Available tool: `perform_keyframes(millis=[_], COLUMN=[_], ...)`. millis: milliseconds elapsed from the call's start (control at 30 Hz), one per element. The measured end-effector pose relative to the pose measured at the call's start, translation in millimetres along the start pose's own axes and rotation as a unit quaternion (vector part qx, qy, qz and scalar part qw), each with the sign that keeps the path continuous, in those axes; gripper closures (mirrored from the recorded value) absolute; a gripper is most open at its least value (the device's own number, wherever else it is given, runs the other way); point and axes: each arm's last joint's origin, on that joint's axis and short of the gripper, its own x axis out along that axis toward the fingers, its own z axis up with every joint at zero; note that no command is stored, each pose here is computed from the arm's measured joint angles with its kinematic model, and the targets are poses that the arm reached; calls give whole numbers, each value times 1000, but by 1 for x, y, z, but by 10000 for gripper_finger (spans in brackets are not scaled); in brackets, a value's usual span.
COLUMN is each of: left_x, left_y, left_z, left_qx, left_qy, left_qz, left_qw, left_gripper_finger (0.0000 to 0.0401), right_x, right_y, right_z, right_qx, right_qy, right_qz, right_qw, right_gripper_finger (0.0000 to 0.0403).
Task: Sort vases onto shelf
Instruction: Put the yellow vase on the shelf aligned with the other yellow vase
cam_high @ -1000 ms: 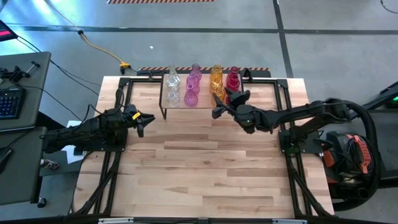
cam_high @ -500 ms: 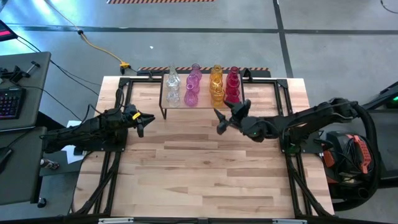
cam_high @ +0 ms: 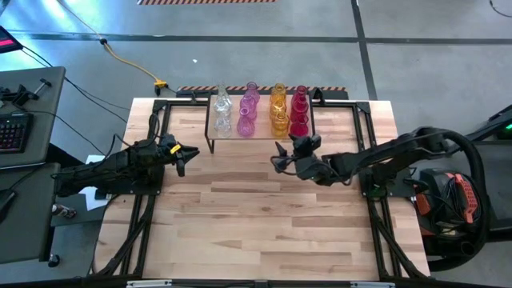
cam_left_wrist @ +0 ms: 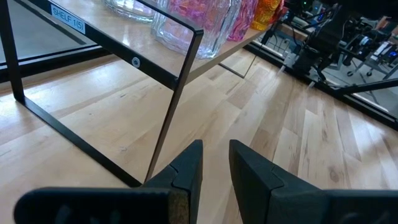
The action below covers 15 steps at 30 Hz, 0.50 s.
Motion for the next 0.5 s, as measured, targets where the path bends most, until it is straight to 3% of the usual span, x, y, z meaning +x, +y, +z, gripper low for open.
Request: perform_keyframes(millis=[500], left_x=[0], left_y=[0], left_z=[0], left_qx=[0], left_qy=[0], left_qz=[0], left_qw=[1000], left_gripper_finger=[331], right_x=[22], right_y=[-10], right_z=[0], right_qx=[6], right_qy=[11], right_qz=[-25], right_qw=[1000], right_gripper_finger=[142])
